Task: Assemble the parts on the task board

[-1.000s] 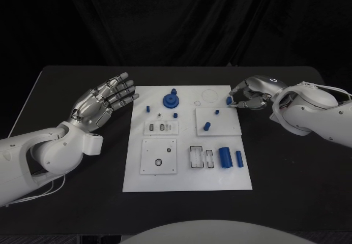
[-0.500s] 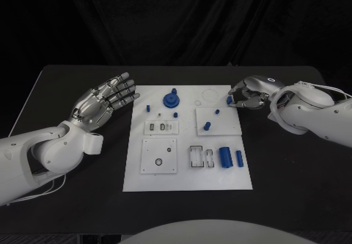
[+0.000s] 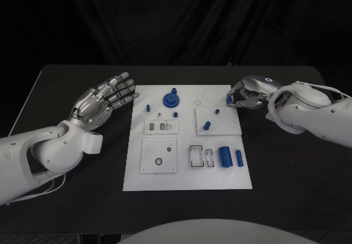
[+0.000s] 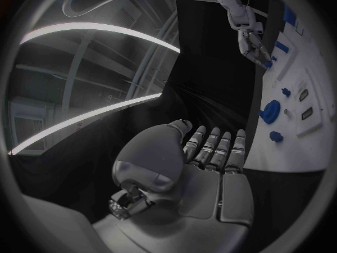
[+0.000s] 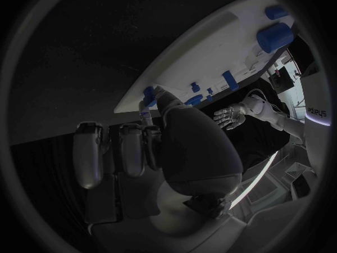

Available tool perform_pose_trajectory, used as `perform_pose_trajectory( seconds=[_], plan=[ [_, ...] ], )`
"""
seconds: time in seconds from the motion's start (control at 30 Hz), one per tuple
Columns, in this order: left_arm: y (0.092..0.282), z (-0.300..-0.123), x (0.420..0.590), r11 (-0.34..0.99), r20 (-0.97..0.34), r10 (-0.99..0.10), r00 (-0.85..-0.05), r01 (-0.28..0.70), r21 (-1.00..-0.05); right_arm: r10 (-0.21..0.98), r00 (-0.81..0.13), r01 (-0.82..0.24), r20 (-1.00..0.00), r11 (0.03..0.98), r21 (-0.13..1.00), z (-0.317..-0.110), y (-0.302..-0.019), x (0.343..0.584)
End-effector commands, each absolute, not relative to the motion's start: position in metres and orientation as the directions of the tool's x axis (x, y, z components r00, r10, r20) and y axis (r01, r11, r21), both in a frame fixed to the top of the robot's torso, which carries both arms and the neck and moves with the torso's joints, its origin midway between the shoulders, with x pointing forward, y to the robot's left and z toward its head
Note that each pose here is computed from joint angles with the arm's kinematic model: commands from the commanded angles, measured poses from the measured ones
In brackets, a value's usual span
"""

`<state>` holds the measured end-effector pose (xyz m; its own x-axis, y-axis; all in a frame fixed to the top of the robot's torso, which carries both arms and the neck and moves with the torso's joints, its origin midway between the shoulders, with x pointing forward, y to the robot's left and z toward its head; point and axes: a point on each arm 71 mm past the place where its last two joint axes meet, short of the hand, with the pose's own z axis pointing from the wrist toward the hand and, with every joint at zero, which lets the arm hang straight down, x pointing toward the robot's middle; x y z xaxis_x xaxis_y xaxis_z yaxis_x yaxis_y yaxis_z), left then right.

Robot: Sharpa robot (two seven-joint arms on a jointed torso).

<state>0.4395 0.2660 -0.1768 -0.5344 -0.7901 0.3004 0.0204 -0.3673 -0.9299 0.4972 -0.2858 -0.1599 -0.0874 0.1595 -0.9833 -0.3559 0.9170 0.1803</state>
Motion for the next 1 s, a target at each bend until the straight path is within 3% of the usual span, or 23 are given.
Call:
perform_pose_trajectory(
  seconds=[0.03, 0.67, 1.0],
  plan=[
    [0.268, -0.169, 0.438, -0.436, 0.308, -0.779, -0.546, 0.119, -0.892, 0.164, -0.076, -0.349, -0.983, 0.919, 0.181, -0.16, -0.286, 0.498],
    [0.268, -0.171, 0.44, -0.431, 0.309, -0.779, -0.546, 0.109, -0.895, 0.185, -0.028, -0.359, -0.982, 0.915, 0.183, -0.158, -0.284, 0.5],
    [0.27, -0.171, 0.439, -0.428, 0.307, -0.782, -0.542, 0.109, -0.897, 0.258, 0.043, -0.439, -0.965, 0.873, 0.214, -0.138, -0.26, 0.485]
  ],
)
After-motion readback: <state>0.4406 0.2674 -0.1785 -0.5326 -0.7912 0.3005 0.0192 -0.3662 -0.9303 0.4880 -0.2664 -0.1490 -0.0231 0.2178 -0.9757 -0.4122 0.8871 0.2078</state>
